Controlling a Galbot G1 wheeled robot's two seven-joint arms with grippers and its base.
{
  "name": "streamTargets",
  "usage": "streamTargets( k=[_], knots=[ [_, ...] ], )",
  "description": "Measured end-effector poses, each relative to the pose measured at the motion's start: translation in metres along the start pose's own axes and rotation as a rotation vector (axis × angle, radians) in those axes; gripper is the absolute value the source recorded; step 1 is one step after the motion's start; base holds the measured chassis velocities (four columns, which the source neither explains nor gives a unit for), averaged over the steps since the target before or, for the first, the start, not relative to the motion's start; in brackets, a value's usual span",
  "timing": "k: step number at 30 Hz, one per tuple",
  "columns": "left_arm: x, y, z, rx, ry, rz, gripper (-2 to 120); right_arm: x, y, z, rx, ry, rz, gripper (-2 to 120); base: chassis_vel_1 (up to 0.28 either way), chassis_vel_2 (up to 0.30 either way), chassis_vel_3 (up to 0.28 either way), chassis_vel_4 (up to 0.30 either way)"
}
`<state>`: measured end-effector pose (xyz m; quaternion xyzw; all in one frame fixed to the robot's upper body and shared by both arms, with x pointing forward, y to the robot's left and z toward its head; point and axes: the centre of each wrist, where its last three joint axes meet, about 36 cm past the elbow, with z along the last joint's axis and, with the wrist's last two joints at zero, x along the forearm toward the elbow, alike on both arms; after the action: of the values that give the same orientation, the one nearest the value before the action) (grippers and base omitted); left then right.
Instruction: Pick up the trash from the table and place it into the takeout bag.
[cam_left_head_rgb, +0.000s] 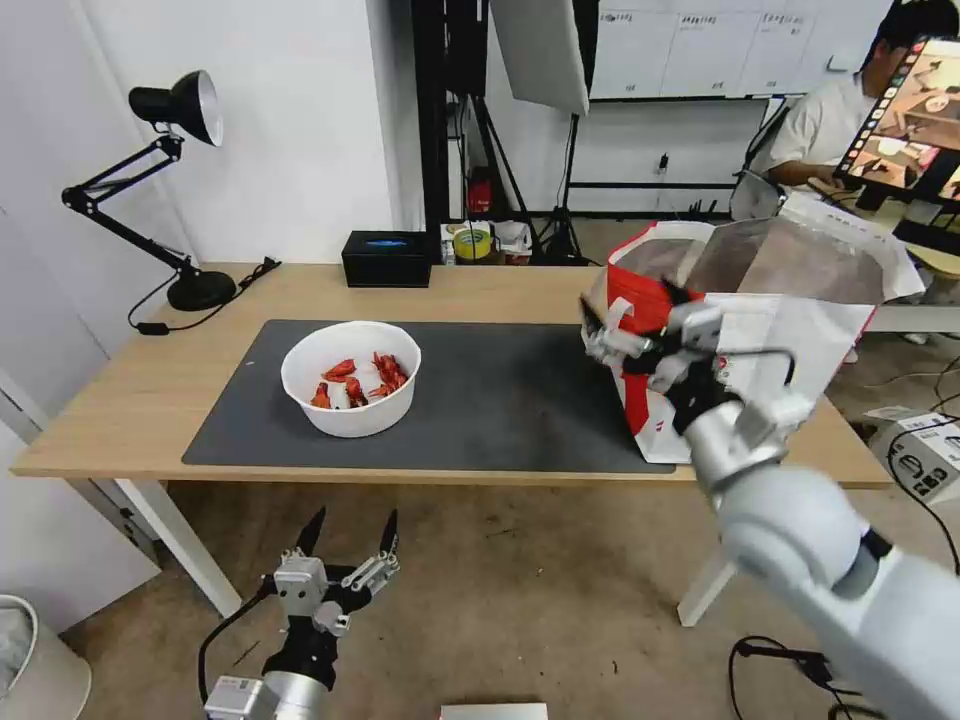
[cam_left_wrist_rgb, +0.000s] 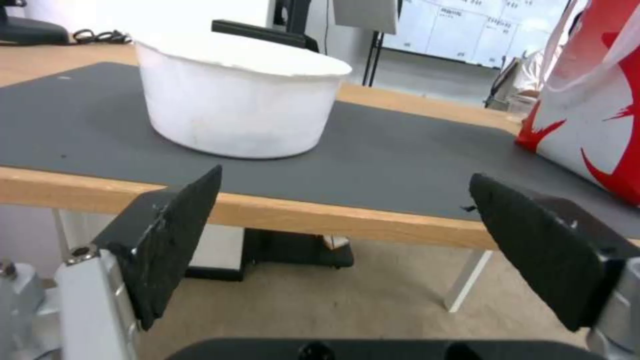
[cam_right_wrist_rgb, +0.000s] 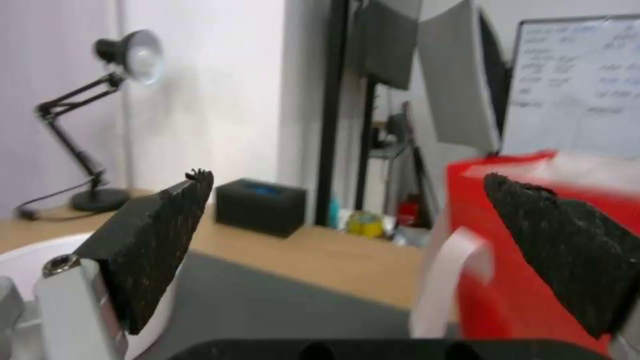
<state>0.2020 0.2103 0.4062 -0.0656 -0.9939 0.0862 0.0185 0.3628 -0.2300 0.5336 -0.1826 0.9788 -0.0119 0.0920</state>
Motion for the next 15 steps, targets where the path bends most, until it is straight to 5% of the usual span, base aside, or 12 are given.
streamTargets(
  k=[15],
  knots=[
    [0.002, 0.000, 0.003, -0.024, 0.000, 0.021, 100, 0.070, 0.007, 0.114, -0.093, 0.044, 0.001, 100, 0.000, 0.000, 0.000, 0.000]
  ],
)
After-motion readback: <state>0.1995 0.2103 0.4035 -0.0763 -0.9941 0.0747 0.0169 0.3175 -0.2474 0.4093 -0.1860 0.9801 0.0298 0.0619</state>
